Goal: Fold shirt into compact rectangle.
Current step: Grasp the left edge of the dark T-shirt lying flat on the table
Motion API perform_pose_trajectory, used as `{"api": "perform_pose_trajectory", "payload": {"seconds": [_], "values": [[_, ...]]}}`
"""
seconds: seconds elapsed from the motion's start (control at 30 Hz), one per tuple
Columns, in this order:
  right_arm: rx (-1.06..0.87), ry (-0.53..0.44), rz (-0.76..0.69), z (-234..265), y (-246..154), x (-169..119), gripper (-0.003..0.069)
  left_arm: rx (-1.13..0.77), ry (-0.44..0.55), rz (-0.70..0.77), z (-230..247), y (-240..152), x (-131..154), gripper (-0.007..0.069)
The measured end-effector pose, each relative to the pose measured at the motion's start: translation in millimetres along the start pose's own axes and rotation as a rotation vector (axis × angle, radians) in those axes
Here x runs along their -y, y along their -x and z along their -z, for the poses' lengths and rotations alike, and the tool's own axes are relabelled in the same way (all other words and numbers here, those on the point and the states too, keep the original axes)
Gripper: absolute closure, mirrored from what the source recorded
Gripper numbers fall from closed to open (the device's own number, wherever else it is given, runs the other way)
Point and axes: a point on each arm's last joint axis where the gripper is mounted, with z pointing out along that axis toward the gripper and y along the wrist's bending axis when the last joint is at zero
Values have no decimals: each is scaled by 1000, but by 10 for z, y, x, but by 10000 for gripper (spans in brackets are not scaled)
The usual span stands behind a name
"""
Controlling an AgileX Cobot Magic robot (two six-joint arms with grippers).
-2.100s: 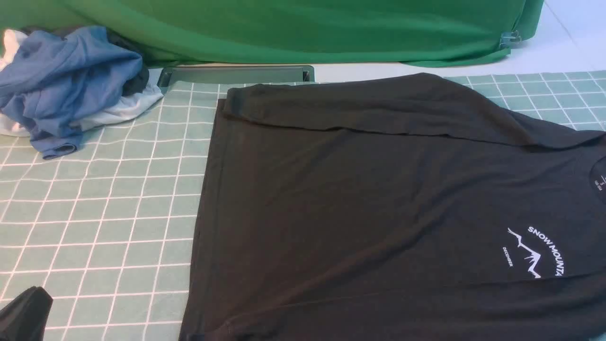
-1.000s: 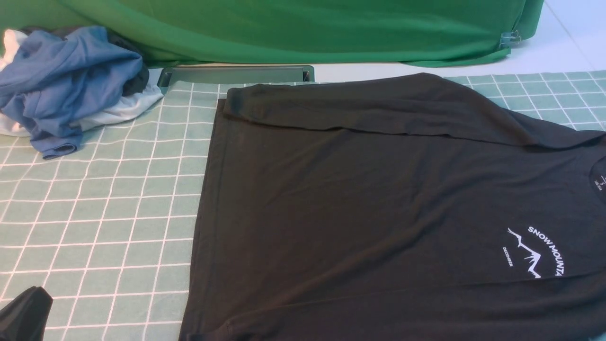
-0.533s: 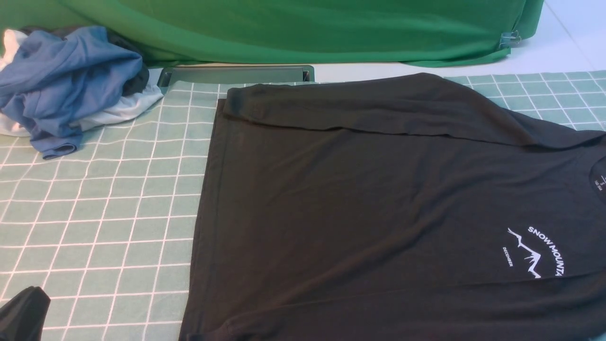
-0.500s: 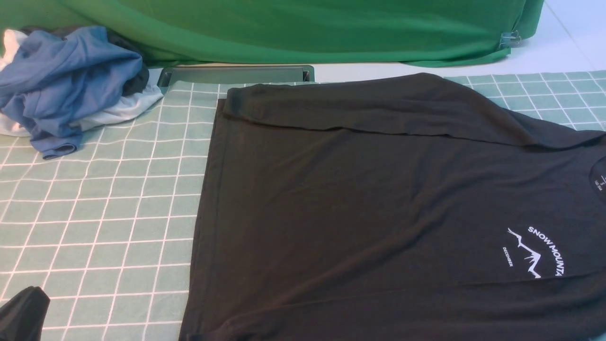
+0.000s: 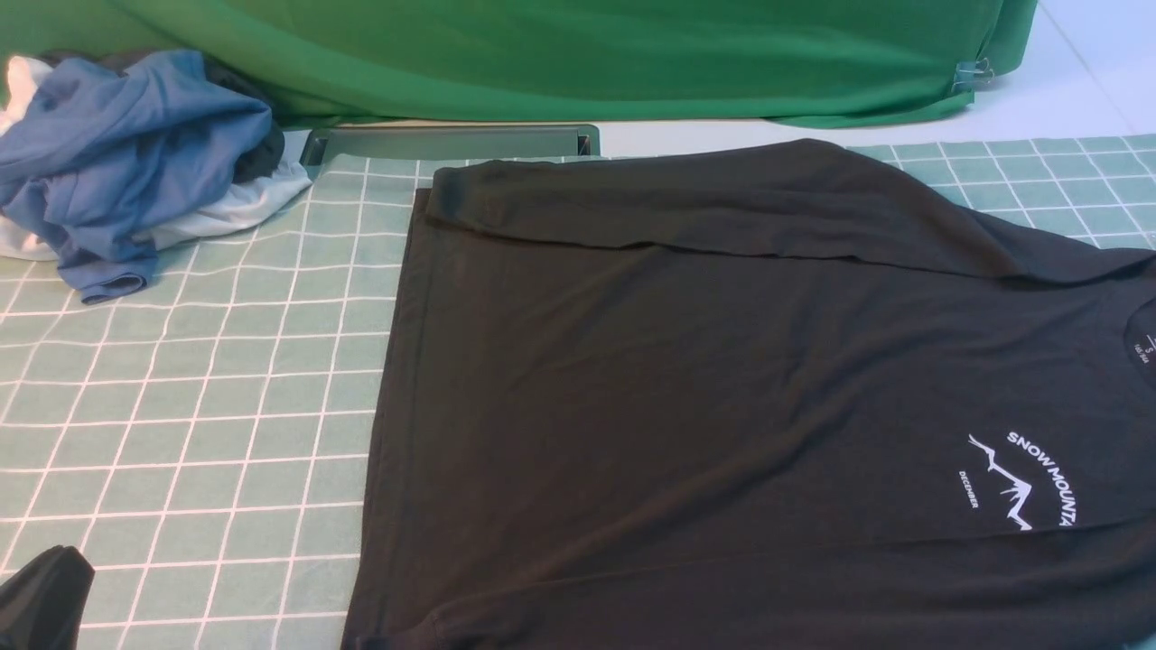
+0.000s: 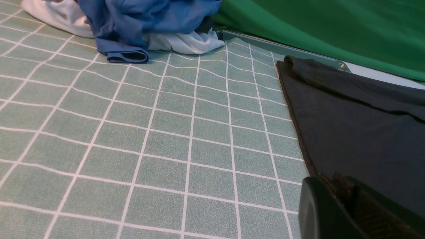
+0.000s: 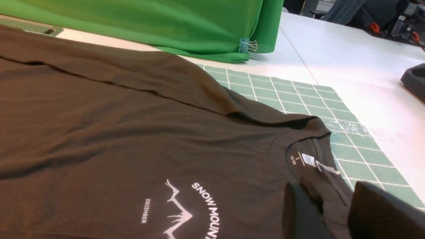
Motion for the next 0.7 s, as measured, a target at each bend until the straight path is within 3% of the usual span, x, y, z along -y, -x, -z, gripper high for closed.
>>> {"api": "perform_pose_trajectory", "payload": {"seconds": [0.3,0.37,0.43,0.57,0.63,0.7], "values": [[144,-16,19,10,131,13,419,13,0,-10,0,12,0,608],[184,-9,-77,15,166,15,419,53,-18,38,1,48,16,608],[210,21,-362,20,189,16,419,104,-69,299,7,103,48,608],[210,85,-912,22,196,15,419,90,-187,1145,17,151,93,608],[206,99,-1040,22,196,14,419,55,-209,1344,18,145,108,608],[209,106,-1091,23,201,16,419,45,-212,1379,18,142,112,608]]}}
